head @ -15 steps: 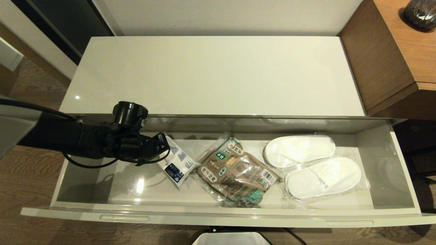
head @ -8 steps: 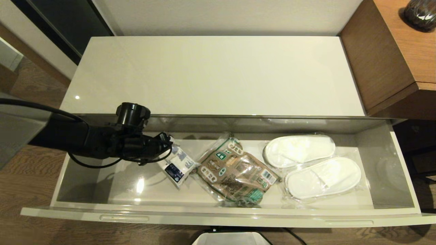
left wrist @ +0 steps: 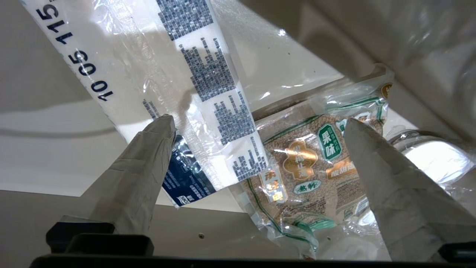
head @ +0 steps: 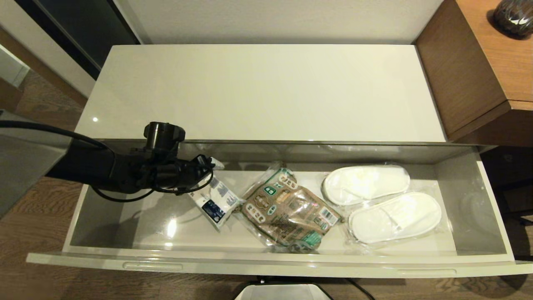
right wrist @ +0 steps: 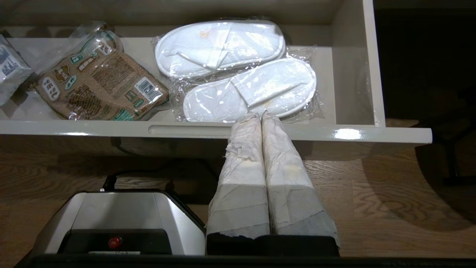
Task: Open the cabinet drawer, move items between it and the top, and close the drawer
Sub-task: Take out the tissue from the drawer
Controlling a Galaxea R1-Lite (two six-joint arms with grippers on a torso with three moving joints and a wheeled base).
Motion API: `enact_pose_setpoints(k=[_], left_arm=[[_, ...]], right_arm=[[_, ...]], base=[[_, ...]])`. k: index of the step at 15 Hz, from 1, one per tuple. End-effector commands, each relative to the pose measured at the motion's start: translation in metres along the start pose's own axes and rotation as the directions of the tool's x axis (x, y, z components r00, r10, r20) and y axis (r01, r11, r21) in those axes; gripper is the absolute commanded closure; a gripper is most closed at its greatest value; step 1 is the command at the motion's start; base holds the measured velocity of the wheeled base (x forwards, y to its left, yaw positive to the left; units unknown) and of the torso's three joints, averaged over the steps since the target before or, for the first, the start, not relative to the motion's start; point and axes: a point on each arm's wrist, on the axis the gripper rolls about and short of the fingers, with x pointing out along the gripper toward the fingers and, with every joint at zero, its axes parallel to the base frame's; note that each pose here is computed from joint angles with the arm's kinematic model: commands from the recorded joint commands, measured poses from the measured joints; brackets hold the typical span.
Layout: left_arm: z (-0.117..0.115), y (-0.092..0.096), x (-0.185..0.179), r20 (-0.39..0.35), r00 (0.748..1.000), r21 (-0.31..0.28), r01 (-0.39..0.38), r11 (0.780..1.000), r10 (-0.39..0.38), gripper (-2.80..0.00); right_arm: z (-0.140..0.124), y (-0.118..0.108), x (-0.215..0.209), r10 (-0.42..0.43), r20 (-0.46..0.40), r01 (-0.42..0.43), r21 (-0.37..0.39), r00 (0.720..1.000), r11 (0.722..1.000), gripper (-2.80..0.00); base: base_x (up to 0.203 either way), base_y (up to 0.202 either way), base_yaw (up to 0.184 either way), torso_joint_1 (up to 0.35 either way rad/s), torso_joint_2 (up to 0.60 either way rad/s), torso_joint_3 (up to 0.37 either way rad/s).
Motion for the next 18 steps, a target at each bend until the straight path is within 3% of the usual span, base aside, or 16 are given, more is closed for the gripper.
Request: enact_pose_setpoints(k=[1,5,9,14,18], left_arm=[[0.004,0.007,0.006,0.008,1.000,-0.015,-0.016,1.000,0.016,-2.80],[0.007,0.016,0.013,0.012,0.999,-0.032,-0.043,0.999,0.044,-2.80],[0.013,0.019,0.022,0.015,0.998,-0.085,-0.056,0.995,0.057,-2.80],[0.018,0.045,0.038,0.036,0.986,-0.119,-0.157,0.980,0.162,-2.80],[0.018,0.052,0.042,0.030,0.983,-0.126,-0.177,0.976,0.182,-2.80]], right_arm=[[0.000,0.000,0.000,0.001,-0.003,-0.001,0.000,1.000,1.000,0.00],[0.000,0.000,0.000,0.001,-0.003,-0.001,0.000,1.000,1.000,0.00],[0.000,0.000,0.000,0.001,-0.003,-0.001,0.000,1.000,1.000,0.00],[0.000,0.000,0.000,0.001,-0.003,-0.001,0.000,1.000,1.000,0.00],[0.000,0.000,0.000,0.001,-0.003,-0.001,0.000,1.000,1.000,0.00]], base=[[0.000,0.000,0.000,0.000,0.00,0.000],[0.000,0.000,0.000,0.000,0.00,0.000],[0.000,0.000,0.000,0.000,0.00,0.000],[0.000,0.000,0.000,0.000,0.00,0.000],[0.000,0.000,0.000,0.000,0.00,0.000]])
